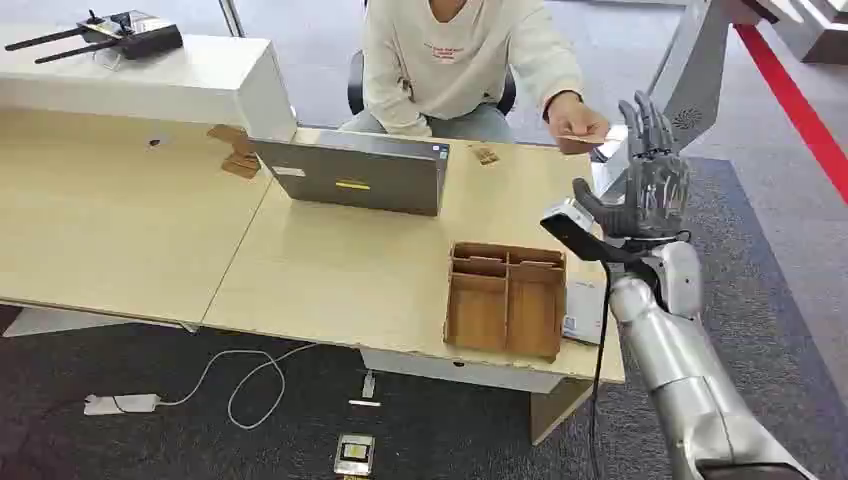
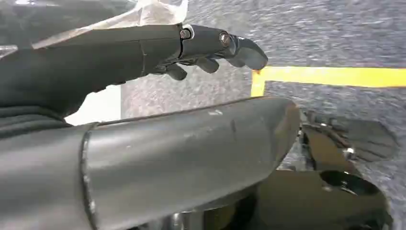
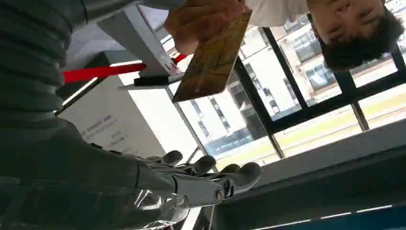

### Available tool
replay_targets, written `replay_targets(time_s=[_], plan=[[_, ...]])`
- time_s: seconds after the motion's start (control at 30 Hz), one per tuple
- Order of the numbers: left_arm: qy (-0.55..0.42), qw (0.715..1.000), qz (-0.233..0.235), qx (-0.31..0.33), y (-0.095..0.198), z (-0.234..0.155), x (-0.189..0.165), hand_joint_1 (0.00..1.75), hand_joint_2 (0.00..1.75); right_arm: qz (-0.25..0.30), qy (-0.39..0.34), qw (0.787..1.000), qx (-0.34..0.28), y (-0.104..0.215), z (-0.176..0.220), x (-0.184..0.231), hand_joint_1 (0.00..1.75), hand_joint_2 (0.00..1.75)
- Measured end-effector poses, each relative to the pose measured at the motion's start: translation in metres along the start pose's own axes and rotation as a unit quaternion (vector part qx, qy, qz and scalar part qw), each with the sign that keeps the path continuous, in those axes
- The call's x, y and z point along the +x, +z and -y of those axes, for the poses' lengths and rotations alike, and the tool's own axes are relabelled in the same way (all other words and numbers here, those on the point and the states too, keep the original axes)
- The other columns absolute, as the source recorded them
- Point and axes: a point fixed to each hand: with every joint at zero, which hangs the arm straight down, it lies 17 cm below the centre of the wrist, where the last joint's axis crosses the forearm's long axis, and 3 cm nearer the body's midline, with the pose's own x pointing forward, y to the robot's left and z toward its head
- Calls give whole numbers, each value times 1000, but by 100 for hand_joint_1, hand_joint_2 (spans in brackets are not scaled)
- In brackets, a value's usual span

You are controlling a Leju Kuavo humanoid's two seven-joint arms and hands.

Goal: Pass the card to the sensor for recognition and then transmit it.

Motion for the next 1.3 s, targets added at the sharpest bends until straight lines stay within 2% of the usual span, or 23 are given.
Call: replay_targets(time_s=[0.43, 0.47, 0.5, 0.53, 1.3], plan=[[16, 1000, -23, 14, 4, 6, -11, 0, 0, -29, -35, 998, 37, 3, -35, 3, 0, 175], [15, 1000, -23, 14, 4, 7, -11, 0, 0, -30, -37, 998, 37, 3, -36, 4, 35, 175], [15, 1000, -23, 14, 4, 7, -11, 0, 0, -31, -40, 998, 38, 3, -37, 4, 35, 175], [15, 1000, -23, 14, 5, 7, -11, 0, 0, -32, -42, 998, 38, 3, -37, 5, 173, 175], [3, 1000, -18, 11, 5, 9, -11, 0, 0, -56, -81, 994, 42, 5, -46, -1, 175, 175]])
